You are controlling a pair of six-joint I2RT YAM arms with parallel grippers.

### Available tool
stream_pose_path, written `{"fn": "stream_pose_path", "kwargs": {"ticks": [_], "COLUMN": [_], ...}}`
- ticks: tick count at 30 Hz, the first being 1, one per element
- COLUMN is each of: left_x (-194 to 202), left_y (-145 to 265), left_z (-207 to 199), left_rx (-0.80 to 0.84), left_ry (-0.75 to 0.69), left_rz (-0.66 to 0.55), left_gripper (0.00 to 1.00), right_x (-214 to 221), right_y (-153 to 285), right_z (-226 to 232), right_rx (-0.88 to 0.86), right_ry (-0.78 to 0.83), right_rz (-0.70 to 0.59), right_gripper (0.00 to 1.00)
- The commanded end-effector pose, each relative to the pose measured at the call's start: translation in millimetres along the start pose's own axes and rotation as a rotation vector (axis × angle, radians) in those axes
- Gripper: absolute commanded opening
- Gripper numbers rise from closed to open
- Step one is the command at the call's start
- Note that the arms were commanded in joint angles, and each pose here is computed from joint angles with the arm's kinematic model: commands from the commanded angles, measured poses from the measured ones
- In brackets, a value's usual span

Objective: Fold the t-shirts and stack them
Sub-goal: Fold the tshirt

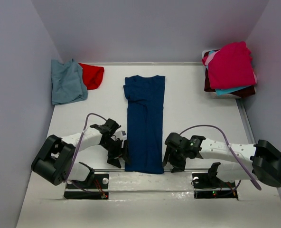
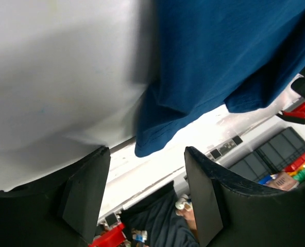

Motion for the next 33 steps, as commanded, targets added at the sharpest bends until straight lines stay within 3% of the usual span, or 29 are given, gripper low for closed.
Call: {"fn": "stream_pose_path", "kwargs": {"ticks": [1, 19, 33], "left_x": [5, 16, 20], "left_y": [-5, -20, -24], "left_z": [-1, 8, 8], "left_rx": [0.092, 0.211, 0.247], "left_ry": [0.015, 0.069, 0.122], "left_rz": [-0.008, -0.032, -0.016], "left_gripper": [0.72, 0.73, 0.72], "right_x": [-3, -6, -5], "right_y": [1, -24, -40], "right_z": [17, 1, 5], "right_rx": [-0.142, -0.407, -0.466], "right_ry": [-0.071, -0.232, -0.269], "right_rz": [-0.041, -0.076, -0.03], "right_gripper": [0.65, 0.65, 0.65]}}
Point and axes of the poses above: each gripper's point midway between its finger pads, its own y axis back along the fingers, its own z axis along the line the jaws close on, x = y × z, the point moved 6 cm from there along y, back along the fingers, and after that the axes turned 5 degrees about y, right-handed, at the moved point
